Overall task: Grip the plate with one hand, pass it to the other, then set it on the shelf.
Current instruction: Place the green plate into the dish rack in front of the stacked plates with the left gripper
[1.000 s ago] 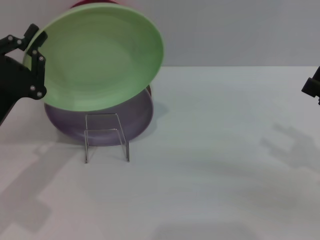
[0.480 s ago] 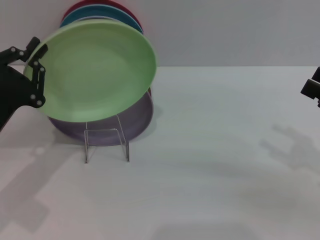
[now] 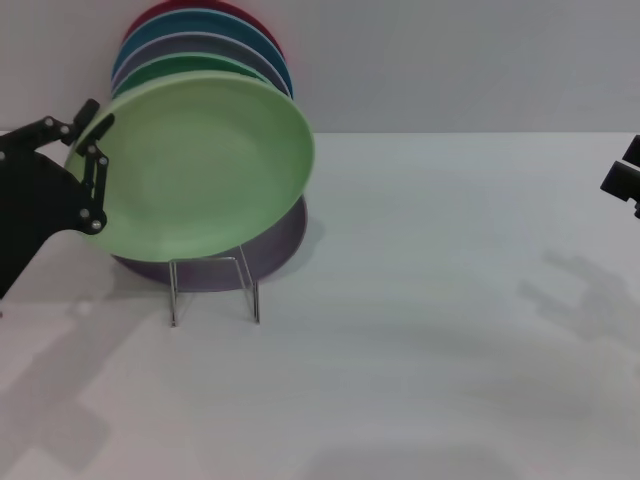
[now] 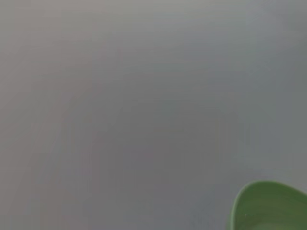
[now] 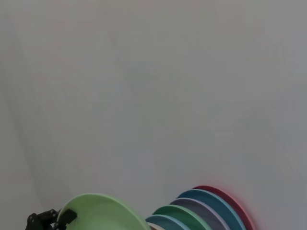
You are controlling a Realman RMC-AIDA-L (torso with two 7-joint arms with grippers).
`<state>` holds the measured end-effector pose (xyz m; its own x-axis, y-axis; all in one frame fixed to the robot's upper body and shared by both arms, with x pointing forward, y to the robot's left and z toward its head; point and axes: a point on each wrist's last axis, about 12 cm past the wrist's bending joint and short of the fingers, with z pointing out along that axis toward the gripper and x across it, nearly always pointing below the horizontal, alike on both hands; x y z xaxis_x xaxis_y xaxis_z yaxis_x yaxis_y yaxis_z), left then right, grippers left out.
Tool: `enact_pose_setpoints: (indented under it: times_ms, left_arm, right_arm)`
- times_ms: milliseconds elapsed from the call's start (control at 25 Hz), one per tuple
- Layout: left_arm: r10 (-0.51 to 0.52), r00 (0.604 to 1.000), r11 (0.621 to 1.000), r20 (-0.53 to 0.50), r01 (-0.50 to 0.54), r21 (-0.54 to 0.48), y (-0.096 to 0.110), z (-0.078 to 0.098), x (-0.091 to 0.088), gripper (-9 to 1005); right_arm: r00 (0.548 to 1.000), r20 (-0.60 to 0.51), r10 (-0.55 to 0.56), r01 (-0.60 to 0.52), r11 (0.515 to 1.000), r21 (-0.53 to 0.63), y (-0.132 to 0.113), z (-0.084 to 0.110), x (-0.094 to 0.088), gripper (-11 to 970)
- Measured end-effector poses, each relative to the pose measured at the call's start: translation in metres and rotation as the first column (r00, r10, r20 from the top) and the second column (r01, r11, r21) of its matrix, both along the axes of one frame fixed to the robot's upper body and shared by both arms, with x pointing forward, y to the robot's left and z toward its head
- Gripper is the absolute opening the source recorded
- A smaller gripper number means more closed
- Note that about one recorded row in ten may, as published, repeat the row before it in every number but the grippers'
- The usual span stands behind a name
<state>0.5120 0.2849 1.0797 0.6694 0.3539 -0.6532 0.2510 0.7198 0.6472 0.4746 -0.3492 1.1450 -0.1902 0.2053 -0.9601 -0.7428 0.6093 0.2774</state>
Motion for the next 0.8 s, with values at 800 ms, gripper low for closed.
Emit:
enact_pose_setpoints:
  times_ms: [800]
  left_arm:
    - [0.068, 0.998, 0.996, 0.006, -0.069, 0.064, -0.017, -0.015, -0.006, 138]
  right_arm:
    - [1.000, 0.005, 0.004, -0.004, 1.000, -0.005, 0.001, 0.000, 0.001, 755]
